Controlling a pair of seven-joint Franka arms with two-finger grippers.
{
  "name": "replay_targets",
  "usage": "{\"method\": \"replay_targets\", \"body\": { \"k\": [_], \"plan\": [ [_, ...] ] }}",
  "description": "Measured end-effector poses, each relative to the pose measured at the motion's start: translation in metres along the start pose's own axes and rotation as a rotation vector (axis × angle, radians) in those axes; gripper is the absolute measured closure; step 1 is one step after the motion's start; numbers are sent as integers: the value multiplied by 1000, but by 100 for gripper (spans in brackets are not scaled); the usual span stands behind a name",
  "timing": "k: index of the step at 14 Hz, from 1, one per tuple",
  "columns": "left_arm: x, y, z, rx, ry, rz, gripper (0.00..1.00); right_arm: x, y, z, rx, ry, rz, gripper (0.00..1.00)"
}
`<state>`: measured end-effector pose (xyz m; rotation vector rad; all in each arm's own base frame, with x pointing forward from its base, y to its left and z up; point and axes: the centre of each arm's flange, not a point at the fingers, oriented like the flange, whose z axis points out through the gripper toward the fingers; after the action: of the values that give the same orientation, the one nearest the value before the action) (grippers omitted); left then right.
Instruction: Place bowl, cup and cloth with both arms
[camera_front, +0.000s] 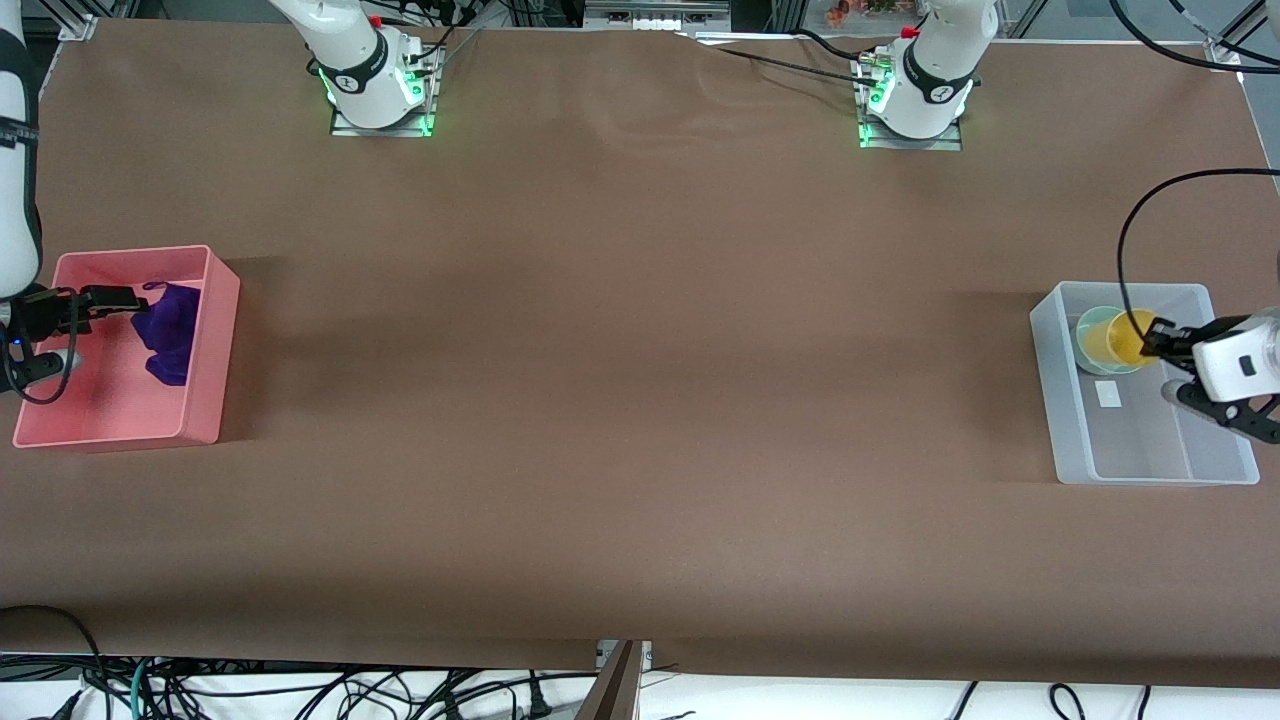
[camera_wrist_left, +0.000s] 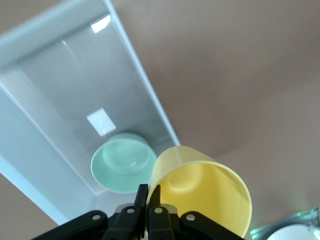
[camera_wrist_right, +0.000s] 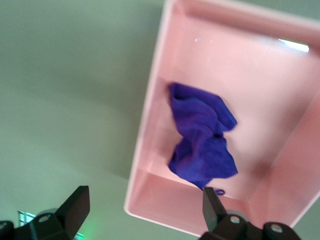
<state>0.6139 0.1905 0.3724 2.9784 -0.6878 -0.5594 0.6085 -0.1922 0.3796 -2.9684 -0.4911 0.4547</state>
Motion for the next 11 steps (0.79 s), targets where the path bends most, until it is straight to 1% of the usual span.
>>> {"method": "replay_targets", "body": {
  "k": [2,4,6,9,11],
  "plan": [
    [-20,-25,31,1,11,31,97,18,-46,-26,-10,32,64,0],
    [-41,-51,71,9,62,53,97,31,-102,-53,-25,50,142,0],
    [-54,-63,106,18,103,64,97,39,-146,-69,-31,63,182,0],
    [-56,-62,124,22,120,73,97,38,-184,-100,-32,68,229,0],
    [-54,-61,124,35,136,76,97,30,-202,-137,-54,114,219,0]
  ]
}}
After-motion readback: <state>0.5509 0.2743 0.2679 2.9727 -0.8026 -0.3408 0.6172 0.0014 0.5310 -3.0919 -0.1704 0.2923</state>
